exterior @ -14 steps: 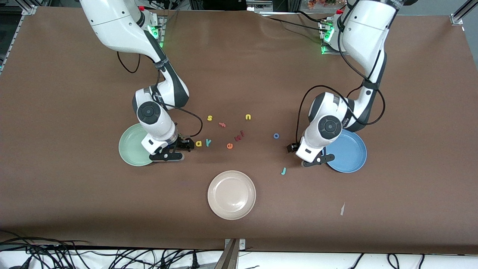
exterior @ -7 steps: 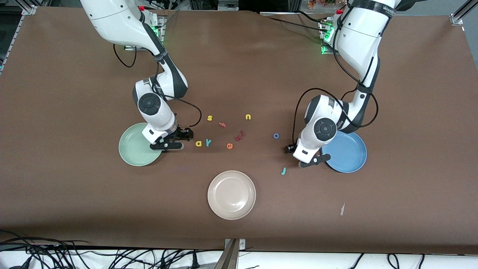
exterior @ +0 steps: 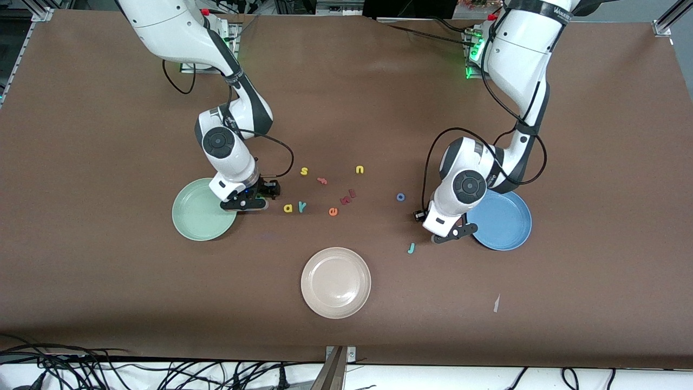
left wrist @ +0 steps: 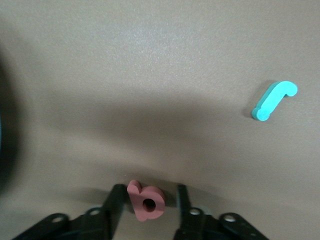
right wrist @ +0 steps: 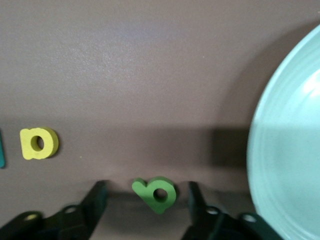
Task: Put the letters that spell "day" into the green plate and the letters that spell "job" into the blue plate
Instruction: 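Drop the green letter on the green plate while the left gripper drops the b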
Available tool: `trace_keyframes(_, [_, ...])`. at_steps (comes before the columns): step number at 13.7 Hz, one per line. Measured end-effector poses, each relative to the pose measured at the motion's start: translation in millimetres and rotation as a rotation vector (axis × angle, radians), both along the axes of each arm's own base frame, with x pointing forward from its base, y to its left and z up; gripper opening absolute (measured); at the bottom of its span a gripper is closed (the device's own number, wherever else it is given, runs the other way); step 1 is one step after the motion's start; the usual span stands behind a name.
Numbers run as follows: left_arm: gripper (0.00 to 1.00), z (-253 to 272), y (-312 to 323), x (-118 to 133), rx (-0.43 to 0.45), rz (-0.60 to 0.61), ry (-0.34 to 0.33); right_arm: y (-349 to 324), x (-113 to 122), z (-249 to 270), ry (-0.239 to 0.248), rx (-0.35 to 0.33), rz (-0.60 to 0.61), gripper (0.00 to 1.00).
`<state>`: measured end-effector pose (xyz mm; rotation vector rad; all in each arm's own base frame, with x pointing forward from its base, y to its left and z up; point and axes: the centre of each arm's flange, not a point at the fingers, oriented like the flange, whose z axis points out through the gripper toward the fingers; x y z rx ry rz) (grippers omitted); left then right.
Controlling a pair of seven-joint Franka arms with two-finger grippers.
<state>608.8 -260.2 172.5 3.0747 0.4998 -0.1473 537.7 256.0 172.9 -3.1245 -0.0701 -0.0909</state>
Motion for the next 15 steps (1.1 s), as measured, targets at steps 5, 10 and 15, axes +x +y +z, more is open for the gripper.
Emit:
trace_keyframes(5, [0.28,1,0,1,-0.001,-0.001,-0.003,-1,1,3,-0.006,0.002,-0.001,0.44])
trace_keyframes(10, [0.28,33,31,30,0.005,-0.068,0.057,-1,1,4,-0.007,0.003,0.0,0.37])
trace_keyframes(15, [0.28,75,118,60,-0.036,-0.24,0.088,4,8,21,-0.002,0.002,0.009,0.37])
